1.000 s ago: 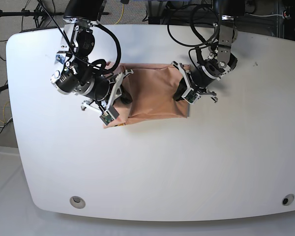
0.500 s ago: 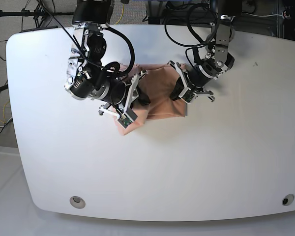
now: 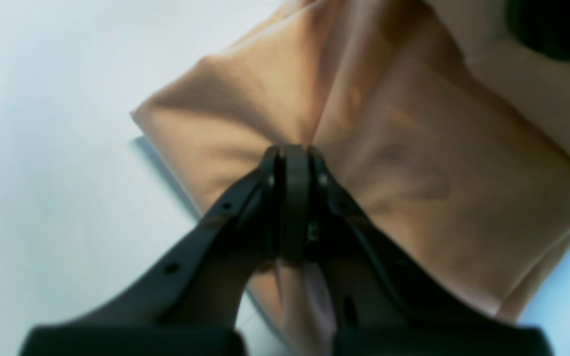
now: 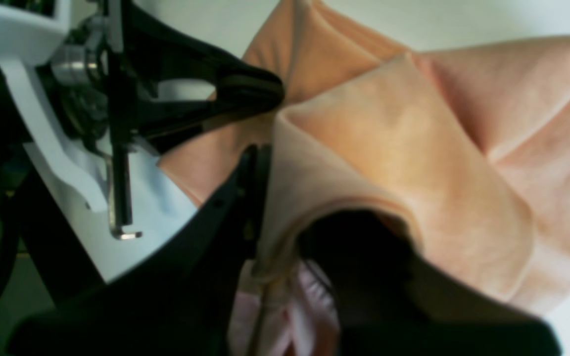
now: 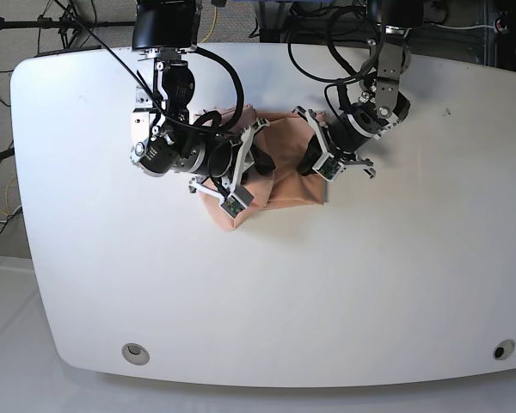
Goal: Fold the T-shirt properly
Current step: 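Carry the right-held smiley end toward the left gripper, folding the strip, then open the left gripper and lift it off the shirt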
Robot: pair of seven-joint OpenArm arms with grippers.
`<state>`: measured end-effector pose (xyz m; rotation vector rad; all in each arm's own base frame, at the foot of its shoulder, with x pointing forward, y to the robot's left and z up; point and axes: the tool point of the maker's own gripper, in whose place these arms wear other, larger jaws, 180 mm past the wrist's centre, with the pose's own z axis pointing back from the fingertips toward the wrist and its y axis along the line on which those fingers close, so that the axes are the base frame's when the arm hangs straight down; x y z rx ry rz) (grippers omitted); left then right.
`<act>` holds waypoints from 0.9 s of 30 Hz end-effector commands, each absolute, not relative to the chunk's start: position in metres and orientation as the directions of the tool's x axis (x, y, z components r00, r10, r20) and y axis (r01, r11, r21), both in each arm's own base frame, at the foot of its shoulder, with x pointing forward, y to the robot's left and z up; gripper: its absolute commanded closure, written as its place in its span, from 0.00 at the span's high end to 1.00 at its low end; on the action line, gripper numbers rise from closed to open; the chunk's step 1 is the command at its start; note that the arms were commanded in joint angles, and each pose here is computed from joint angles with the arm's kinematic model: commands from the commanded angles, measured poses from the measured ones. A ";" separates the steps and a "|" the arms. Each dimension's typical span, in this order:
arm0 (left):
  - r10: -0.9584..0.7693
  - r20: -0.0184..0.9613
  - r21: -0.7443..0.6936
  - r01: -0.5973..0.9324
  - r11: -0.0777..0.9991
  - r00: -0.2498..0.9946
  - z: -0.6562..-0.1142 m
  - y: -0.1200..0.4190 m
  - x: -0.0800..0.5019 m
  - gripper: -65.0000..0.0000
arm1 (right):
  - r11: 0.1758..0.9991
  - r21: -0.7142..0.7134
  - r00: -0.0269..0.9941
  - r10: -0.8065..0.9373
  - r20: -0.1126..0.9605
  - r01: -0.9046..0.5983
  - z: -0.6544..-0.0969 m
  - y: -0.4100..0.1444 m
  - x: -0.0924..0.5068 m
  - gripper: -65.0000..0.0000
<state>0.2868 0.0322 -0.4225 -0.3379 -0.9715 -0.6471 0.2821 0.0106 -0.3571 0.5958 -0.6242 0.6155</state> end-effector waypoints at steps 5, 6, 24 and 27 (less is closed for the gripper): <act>-0.315 0.881 0.015 0.644 0.765 0.354 -0.396 0.024 0.296 0.03 | 0.655 0.300 0.609 0.312 0.729 -0.694 -0.339 0.016 0.295 0.00; -0.298 0.891 0.009 0.641 0.768 0.344 -0.390 0.023 0.298 0.03 | 0.656 0.300 0.610 0.311 0.729 -0.693 -0.339 0.015 0.295 0.00; -0.041 0.976 -0.088 0.558 0.825 0.214 -0.311 0.040 0.318 0.62 | 0.662 0.295 0.616 0.320 0.720 -0.689 -0.344 0.009 0.293 0.00; -0.023 0.982 -0.086 0.544 0.835 0.190 -0.301 0.046 0.319 0.76 | 0.661 0.295 0.615 0.321 0.720 -0.690 -0.344 0.010 0.293 0.00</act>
